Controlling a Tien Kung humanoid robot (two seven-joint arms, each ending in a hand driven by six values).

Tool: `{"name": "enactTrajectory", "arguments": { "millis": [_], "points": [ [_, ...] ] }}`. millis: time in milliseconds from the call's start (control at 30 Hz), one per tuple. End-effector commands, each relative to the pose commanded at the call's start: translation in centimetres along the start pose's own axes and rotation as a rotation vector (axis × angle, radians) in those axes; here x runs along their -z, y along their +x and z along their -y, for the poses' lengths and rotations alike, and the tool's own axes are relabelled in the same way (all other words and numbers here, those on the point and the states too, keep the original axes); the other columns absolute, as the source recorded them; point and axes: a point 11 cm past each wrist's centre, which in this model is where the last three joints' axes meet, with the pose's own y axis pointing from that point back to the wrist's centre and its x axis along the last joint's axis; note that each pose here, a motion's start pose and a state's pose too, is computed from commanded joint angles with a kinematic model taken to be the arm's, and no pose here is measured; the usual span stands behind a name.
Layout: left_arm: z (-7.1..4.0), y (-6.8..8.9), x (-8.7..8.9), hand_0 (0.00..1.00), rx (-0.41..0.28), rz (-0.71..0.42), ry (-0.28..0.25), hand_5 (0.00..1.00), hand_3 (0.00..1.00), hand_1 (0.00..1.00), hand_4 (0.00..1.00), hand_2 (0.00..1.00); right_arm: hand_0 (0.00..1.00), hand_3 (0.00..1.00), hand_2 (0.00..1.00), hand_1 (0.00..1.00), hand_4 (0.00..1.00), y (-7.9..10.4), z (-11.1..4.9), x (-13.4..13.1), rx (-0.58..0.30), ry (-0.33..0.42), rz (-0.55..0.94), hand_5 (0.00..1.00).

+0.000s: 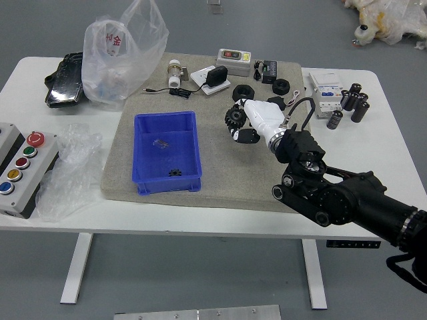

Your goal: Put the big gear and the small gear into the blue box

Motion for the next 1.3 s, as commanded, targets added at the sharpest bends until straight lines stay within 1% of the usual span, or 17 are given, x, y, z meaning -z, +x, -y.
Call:
{"name": "enactTrajectory", "arguments": {
  "millis": [100, 133, 300, 333, 433, 500, 533, 700, 733, 900, 933, 1100, 1133, 1300],
  "points": [
    [0.0, 0.0, -0.1, 0.678, 0.0, 0.001, -0.001, 0.31, 0.702, 0.5, 0.671, 0.528, 0.568, 0.44, 0.342, 0.484, 0.245, 0.3, -0.5, 2.5, 0.009, 0.095, -0.015, 0.002],
    [0.0, 0.0, -0.1, 0.678, 0.0, 0.002, -0.002, 0.311, 0.702, 0.5, 0.671, 0.528, 0.616, 0.489, 0.567, 0.612, 0.347, 0.1, -0.7, 3.5, 0.025, 0.129, -0.026, 0.002],
    [0.0, 0.1, -0.1, 0.678, 0.0, 0.004, 0.0, 0.311, 0.702, 0.5, 0.671, 0.528, 0.616, 0.489, 0.567, 0.612, 0.347, -1.2, -2.3, 7.5, 0.093, 0.267, -0.055, 0.002],
    [0.0, 0.1, -0.1, 0.678, -0.001, 0.004, 0.0, 0.312, 0.702, 0.5, 0.671, 0.528, 0.681, 0.581, 0.691, 0.686, 0.306, -1.5, -2.6, 8.0, 0.107, 0.286, -0.059, 0.002],
    [0.0, 0.1, -0.1, 0.678, -0.001, 0.005, 0.001, 0.312, 0.702, 0.5, 0.671, 0.528, 0.681, 0.581, 0.691, 0.686, 0.306, -2.4, -3.3, 9.4, 0.148, 0.338, -0.074, 0.002],
    [0.0, 0.1, -0.1, 0.678, -0.002, 0.005, 0.002, 0.312, 0.702, 0.5, 0.671, 0.528, 0.681, 0.581, 0.691, 0.686, 0.306, -2.6, -3.5, 9.7, 0.157, 0.353, -0.084, 0.002],
    [0.0, 0.2, 0.0, 0.678, -0.002, 0.005, 0.002, 0.313, 0.701, 0.499, 0.671, 0.528, 0.708, 0.648, 0.755, 0.74, 0.409, -2.6, -3.5, 9.9, 0.159, 0.36, -0.091, 0.038],
    [0.0, 0.2, 0.0, 0.678, -0.001, 0.005, 0.002, 0.313, 0.701, 0.499, 0.671, 0.528, 0.708, 0.648, 0.755, 0.74, 0.409, -2.8, -3.6, 10.2, 0.177, 0.369, -0.101, 0.038],
    [0.0, 0.2, 0.0, 0.678, -0.001, 0.005, 0.003, 0.313, 0.701, 0.501, 0.672, 0.528, 0.738, 0.706, 0.829, 0.787, 0.404, -2.8, -3.6, 10.2, 0.181, 0.367, -0.102, 0.199],
    [0.0, 0.2, 0.0, 0.678, -0.002, 0.004, 0.004, 0.313, 0.701, 0.501, 0.672, 0.528, 0.738, 0.706, 0.829, 0.787, 0.404, -3.1, -3.6, 10.0, 0.204, 0.353, -0.112, 0.199],
    [0.0, 0.2, 0.0, 0.678, -0.002, 0.004, 0.004, 0.314, 0.701, 0.5, 0.673, 0.528, 0.768, 0.821, 0.875, 0.826, 0.533, -3.1, -3.6, 10.0, 0.208, 0.351, -0.114, 0.199],
    [0.0, 0.3, 0.0, 0.678, -0.003, 0.004, 0.004, 0.314, 0.701, 0.5, 0.673, 0.528, 0.768, 0.821, 0.875, 0.826, 0.533, -3.1, -3.6, 9.9, 0.218, 0.339, -0.123, 0.199],
    [0.0, 0.3, 0.0, 0.678, -0.003, 0.004, 0.004, 0.314, 0.702, 0.5, 0.673, 0.528, 0.855, 0.998, 0.982, 0.904, 0.765, -3.1, -3.6, 9.8, 0.217, 0.337, -0.125, 0.263],
    [0.0, 0.3, 0.1, 0.678, -0.003, 0.003, 0.006, 0.314, 0.702, 0.5, 0.673, 0.528, 0.855, 0.998, 0.982, 0.904, 0.765, -2.8, -3.5, 9.7, 0.207, 0.328, -0.133, 0.263]
  ]
}}
